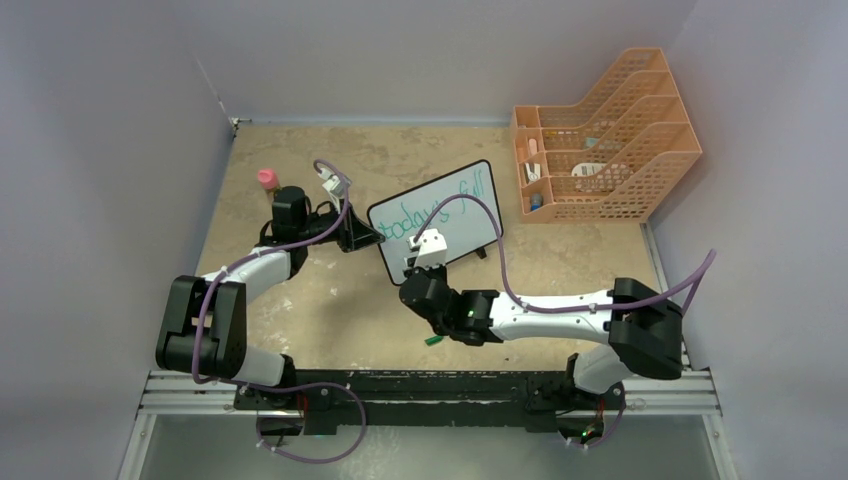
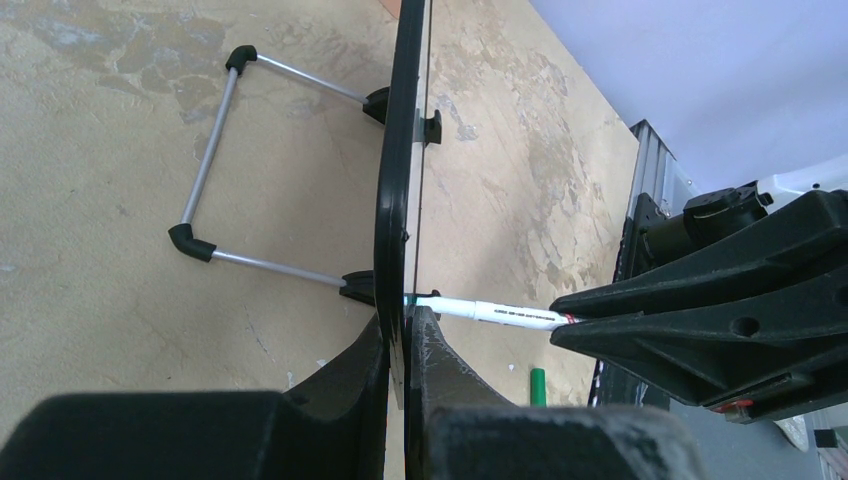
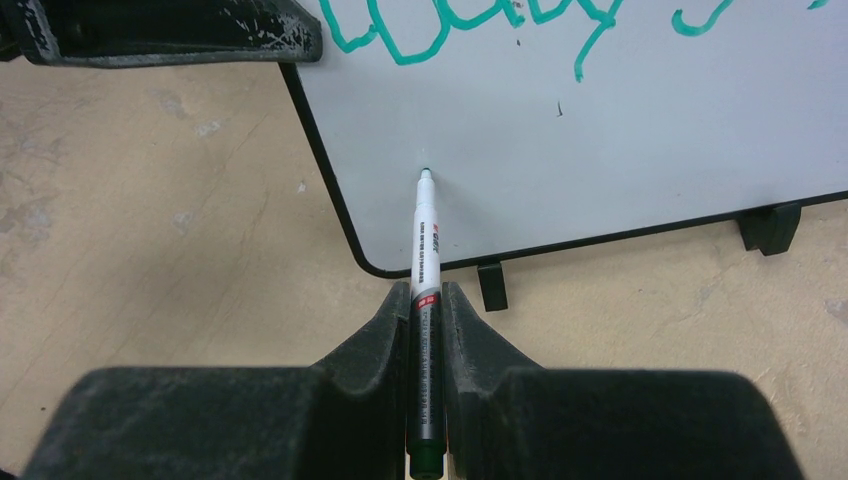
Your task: Write a sentence on the whiteboard
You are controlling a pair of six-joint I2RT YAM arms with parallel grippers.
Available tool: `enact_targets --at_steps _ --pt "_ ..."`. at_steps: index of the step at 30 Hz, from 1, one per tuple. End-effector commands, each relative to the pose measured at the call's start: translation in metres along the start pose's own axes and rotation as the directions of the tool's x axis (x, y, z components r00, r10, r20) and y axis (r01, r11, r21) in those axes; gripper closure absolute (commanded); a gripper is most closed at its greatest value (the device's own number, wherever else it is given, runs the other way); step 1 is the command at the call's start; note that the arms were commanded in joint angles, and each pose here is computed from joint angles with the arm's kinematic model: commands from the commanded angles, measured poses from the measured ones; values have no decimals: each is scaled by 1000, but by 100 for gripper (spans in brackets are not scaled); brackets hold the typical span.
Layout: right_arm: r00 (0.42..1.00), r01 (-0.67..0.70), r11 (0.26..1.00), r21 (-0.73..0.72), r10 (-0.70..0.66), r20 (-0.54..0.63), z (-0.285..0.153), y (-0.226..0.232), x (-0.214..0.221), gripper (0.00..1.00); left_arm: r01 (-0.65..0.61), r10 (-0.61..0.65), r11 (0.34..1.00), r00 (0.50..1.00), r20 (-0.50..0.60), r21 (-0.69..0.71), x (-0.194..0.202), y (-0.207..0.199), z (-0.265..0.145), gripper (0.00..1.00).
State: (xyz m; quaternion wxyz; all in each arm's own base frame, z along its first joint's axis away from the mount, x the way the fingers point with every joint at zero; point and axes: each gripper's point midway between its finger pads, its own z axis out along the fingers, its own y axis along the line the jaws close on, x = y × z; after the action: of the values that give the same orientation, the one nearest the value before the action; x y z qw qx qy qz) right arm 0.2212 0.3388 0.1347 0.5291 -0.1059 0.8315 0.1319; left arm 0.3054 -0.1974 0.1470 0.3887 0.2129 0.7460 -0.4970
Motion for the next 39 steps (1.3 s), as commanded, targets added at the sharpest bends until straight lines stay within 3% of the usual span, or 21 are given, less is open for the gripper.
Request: enact_targets --at_steps 1,21,39 --pt "998 -36 999 -3 36 46 2 10 -19 100 -99 98 995 994 50 19 -24 -11 -1 100" --pt "1000 -10 1000 13 10 -20 0 0 3 100 -99 98 995 994 50 16 -24 -11 -1 100" --pt "999 -28 996 89 27 18 2 -21 -7 100 -103 102 995 994 49 12 -24 -10 -1 100"
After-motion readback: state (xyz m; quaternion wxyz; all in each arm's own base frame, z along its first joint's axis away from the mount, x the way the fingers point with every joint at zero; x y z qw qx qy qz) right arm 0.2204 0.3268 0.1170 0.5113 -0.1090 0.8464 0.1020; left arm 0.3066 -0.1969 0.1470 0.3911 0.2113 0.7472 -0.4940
